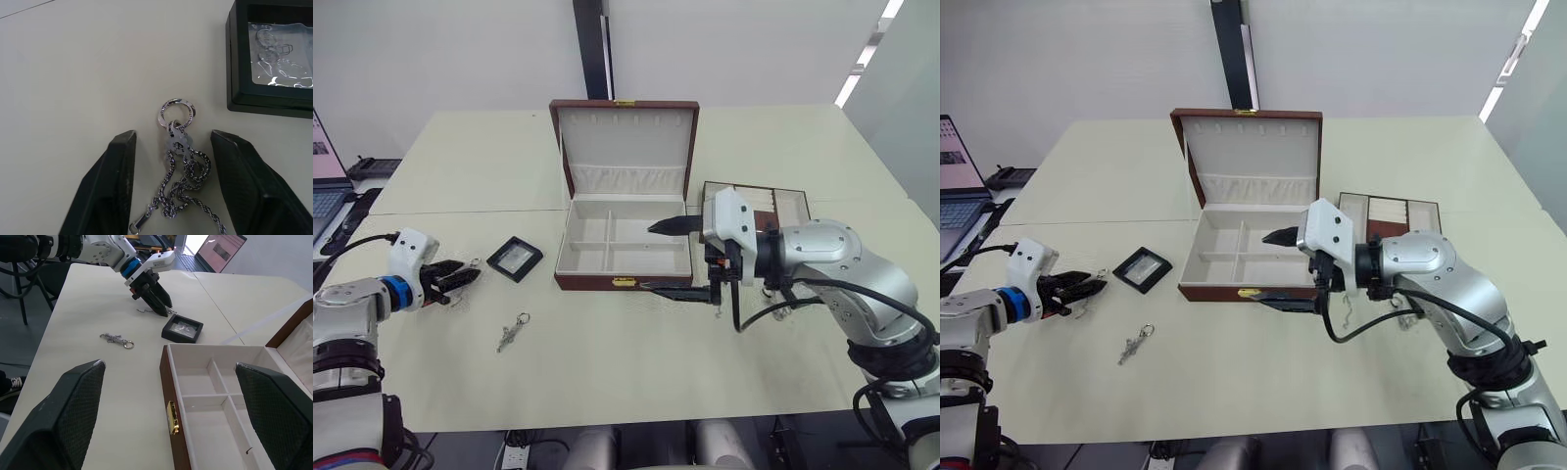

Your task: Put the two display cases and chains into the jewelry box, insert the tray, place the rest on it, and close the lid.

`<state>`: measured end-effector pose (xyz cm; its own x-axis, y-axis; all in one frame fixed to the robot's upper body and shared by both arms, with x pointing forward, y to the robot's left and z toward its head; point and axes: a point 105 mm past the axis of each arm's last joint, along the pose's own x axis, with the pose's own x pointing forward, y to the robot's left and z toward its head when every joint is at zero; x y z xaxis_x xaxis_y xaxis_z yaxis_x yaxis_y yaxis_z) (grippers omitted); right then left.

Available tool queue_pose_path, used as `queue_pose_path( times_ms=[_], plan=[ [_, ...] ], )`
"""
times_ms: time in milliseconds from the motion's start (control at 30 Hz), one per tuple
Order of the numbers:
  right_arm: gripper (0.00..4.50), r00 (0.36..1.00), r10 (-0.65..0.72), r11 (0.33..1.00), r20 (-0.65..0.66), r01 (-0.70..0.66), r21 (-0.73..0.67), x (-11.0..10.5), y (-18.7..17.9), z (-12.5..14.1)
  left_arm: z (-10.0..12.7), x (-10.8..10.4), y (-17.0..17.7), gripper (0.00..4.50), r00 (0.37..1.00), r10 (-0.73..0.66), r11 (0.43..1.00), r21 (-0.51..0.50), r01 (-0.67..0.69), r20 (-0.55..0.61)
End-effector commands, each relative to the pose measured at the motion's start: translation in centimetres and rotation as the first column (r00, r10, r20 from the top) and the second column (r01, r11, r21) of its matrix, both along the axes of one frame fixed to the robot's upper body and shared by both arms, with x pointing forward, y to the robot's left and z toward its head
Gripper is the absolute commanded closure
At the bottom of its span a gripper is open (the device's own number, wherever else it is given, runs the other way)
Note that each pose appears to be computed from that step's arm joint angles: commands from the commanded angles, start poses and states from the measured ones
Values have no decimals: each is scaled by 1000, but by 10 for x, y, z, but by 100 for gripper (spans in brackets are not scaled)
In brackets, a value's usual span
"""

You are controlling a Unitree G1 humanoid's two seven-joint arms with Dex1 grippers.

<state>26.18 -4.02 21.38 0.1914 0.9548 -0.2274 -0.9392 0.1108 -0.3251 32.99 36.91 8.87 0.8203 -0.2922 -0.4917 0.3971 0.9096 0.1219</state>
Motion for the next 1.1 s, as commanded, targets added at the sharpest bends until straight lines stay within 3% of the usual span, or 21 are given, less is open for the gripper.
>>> queue_pose_path(
  times_ms=[33,133,267,500,767,867,1100],
  plan=[
    [0,999,22,1000,37,-22,12,-7,0,9,-21,-12,7,364,996,33,999,8,-32,-86],
    [0,999,18,1000,36,-19,13,-7,0,9,-22,-16,9,438,995,43,999,-8,-43,-89],
    [0,999,14,1000,35,-15,9,-7,-1,8,-14,-19,11,443,998,42,999,-31,-43,-57],
    [0,999,1,1000,40,-2,4,-7,-4,6,59,-8,4,443,984,-13,998,-63,25,176],
    [0,998,-20,1000,51,19,11,-6,-6,4,125,-4,-66,443,926,-269,958,-22,285,266],
    [0,998,-33,999,56,33,17,-4,-5,3,149,5,-117,443,855,-410,900,-11,436,319],
    [0,991,-99,995,94,99,2,4,-6,-1,168,21,-177,443,762,-562,815,56,577,323]
  ],
)
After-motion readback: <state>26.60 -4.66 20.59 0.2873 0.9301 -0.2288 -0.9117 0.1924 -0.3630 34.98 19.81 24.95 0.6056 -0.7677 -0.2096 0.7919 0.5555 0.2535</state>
